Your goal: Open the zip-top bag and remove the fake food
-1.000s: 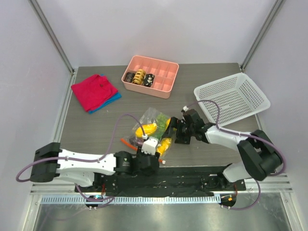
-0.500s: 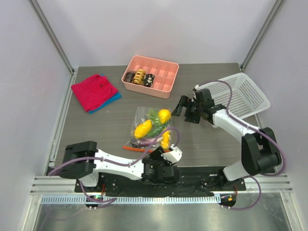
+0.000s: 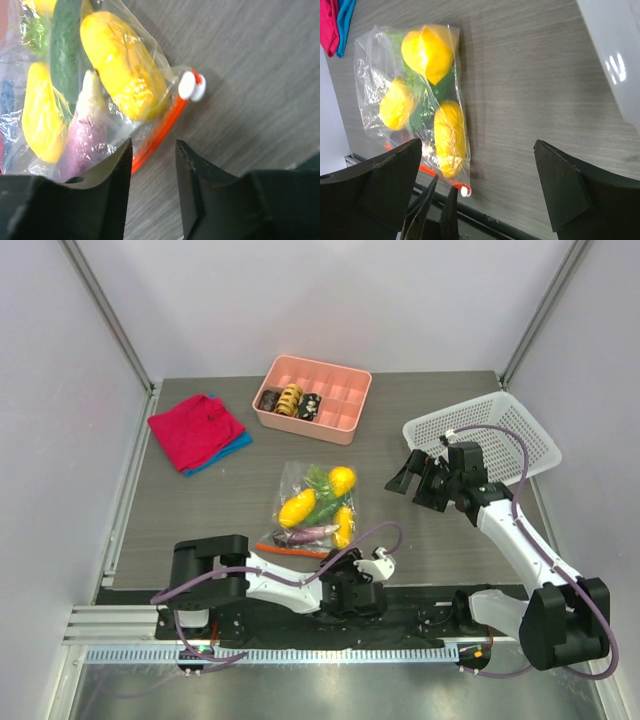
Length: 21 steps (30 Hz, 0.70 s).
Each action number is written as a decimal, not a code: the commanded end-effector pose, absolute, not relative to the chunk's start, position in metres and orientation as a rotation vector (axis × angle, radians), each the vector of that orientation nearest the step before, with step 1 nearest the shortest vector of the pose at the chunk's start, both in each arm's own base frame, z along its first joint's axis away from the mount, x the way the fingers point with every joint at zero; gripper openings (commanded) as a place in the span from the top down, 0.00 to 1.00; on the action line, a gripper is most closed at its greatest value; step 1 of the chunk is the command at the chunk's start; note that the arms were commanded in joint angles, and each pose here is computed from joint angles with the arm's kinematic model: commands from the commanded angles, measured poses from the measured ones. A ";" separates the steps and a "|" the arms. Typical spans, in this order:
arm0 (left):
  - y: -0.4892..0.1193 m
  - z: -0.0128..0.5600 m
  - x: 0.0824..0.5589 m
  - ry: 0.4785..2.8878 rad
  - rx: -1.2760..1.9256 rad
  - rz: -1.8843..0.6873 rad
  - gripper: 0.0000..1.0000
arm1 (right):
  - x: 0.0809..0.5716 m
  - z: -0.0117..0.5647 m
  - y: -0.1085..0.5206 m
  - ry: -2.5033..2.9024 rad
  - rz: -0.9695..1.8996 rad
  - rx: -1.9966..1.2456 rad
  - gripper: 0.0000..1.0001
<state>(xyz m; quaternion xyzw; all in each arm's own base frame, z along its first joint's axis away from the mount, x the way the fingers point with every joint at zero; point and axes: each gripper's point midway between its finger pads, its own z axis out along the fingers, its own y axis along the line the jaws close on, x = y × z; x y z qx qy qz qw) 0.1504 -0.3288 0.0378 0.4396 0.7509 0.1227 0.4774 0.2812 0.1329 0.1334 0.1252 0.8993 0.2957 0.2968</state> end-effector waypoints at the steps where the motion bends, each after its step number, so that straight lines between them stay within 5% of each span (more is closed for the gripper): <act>1: -0.351 0.054 0.172 1.768 0.908 0.282 0.68 | 0.270 0.152 0.137 2.340 0.831 0.266 0.00; 2: -0.350 0.056 0.177 1.754 0.885 0.308 0.83 | 0.270 0.152 0.135 2.339 0.822 0.264 0.00; 5: -0.353 0.062 0.182 1.742 0.850 0.334 1.00 | 0.268 0.151 0.131 2.346 0.790 0.261 0.01; 12: -0.355 0.100 0.183 1.798 0.809 0.179 1.00 | 0.264 0.151 0.125 2.352 0.750 0.240 0.00; 21: -0.336 0.169 0.182 2.077 0.736 -0.360 1.00 | 0.266 0.155 0.136 2.313 0.840 0.149 0.00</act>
